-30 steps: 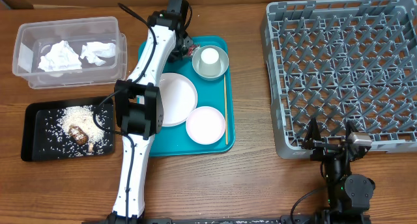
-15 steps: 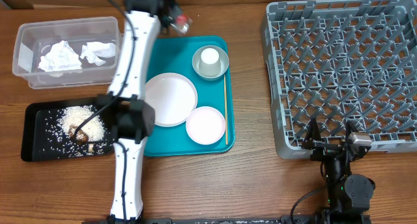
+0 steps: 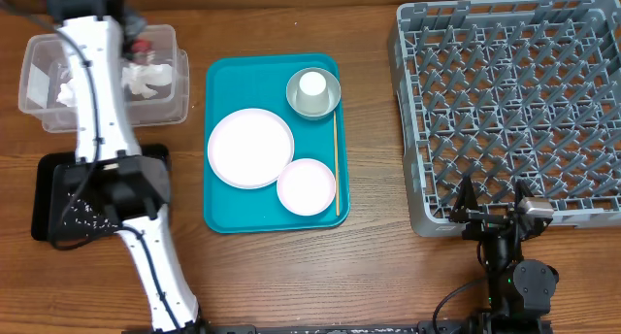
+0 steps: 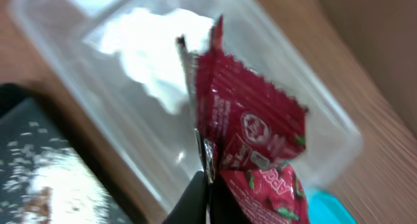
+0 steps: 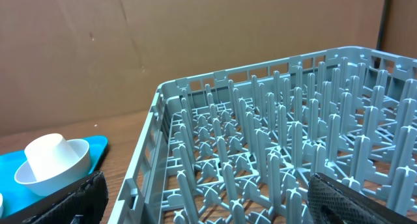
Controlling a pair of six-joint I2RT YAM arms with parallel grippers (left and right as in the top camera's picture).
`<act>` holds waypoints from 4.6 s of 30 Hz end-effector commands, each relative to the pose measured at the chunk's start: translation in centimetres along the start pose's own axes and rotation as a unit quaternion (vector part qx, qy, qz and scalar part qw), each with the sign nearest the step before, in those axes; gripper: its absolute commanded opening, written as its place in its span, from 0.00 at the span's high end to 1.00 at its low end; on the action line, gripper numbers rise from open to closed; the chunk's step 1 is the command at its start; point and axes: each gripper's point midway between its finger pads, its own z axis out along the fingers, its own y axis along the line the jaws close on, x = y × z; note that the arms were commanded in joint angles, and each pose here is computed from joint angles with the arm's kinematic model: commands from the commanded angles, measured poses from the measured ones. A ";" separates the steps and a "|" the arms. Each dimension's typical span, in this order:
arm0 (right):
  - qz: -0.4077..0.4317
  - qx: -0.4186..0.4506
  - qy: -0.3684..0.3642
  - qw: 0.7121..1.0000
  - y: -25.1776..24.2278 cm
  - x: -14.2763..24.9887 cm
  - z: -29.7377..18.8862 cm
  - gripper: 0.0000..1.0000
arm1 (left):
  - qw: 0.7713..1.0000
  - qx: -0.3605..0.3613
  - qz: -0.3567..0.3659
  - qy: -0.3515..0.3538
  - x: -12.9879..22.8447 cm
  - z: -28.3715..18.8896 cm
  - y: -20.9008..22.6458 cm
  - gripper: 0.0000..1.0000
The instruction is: Sort waste into correct bins and load items into the dishwasher
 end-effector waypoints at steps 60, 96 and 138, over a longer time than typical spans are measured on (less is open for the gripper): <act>0.000 -0.002 -0.002 1.000 0.0 0.2 0.0 0.00 | 0.989 -0.112 -0.073 -0.056 4.1 -17.5 21.6 0.00; 0.000 -0.002 -0.002 1.000 0.0 0.2 0.0 0.00 | 0.980 -0.097 -0.172 -0.007 4.7 -15.1 23.0 0.00; 0.005 -0.007 -0.022 1.000 0.2 -0.8 0.0 0.00 | 0.980 -0.097 -0.172 -0.007 4.7 -15.1 23.0 0.00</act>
